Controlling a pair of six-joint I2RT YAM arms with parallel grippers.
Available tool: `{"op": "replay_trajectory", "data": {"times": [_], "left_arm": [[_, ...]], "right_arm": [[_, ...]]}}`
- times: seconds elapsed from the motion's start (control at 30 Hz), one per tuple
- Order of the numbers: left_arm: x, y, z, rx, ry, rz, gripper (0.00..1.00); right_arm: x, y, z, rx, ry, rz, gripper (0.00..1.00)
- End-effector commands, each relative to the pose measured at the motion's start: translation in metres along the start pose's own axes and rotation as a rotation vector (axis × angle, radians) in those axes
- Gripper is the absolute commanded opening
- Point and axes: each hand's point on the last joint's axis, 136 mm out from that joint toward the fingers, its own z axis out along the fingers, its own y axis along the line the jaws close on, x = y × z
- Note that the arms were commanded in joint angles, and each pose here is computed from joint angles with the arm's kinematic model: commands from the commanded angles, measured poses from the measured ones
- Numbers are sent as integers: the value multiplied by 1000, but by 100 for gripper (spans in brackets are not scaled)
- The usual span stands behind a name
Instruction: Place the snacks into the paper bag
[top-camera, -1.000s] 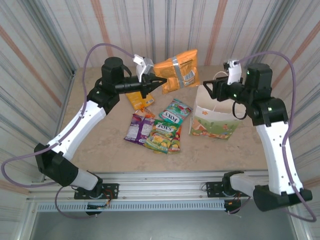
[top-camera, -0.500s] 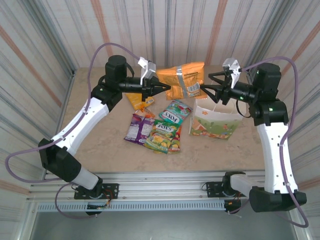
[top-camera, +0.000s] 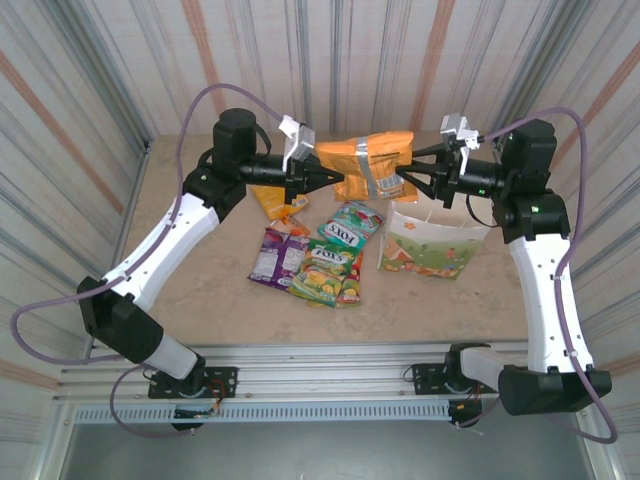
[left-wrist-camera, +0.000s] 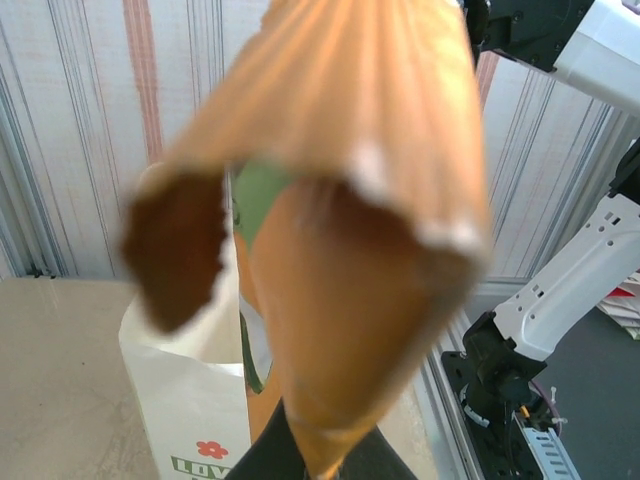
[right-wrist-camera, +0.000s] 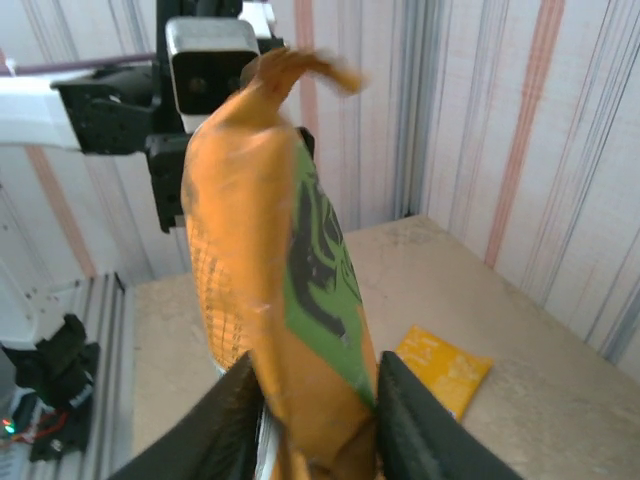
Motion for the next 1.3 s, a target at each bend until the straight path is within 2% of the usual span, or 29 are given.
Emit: {"op": "replay_trajectory", "data": {"times": [0.0,0.13,0.17,0.23,0.3,0.33,0.4,0.47,0.67,0.87,1.27], "left_arm": [[-9,0,1,-12,2,30,0],[-6,6,2,-50,12,33,0],[-6,8,1,-64,15,33,1],[-5,13,1,-92,20,32,15],[-4,18,0,-128,27,29,37],[-3,21,-1,-149,30,26,44],[-2,28,-4,-200,40,22,56],[1,35,-7,-253,52,18,61],[11,41,-17,-321,83,24,64],[25,43,-20,-324,112,-4,65],[60,45,-20,-332,174,-92,63]], "right_arm": [[-4,7,1,-43,-23,-16,22],[-4,4,-2,-16,-29,-30,1],[-6,3,-4,-5,-31,-35,0],[-8,-2,-10,28,-35,-45,0],[-11,-9,-18,77,-39,-57,0],[-12,-12,-22,97,-41,-62,0],[-15,-20,-32,140,-45,-70,0],[-16,-30,-44,182,-48,-60,0],[-14,-57,-83,305,-55,-23,0],[-5,-56,-112,338,-57,-31,0],[61,-70,-116,380,72,30,0]]}}
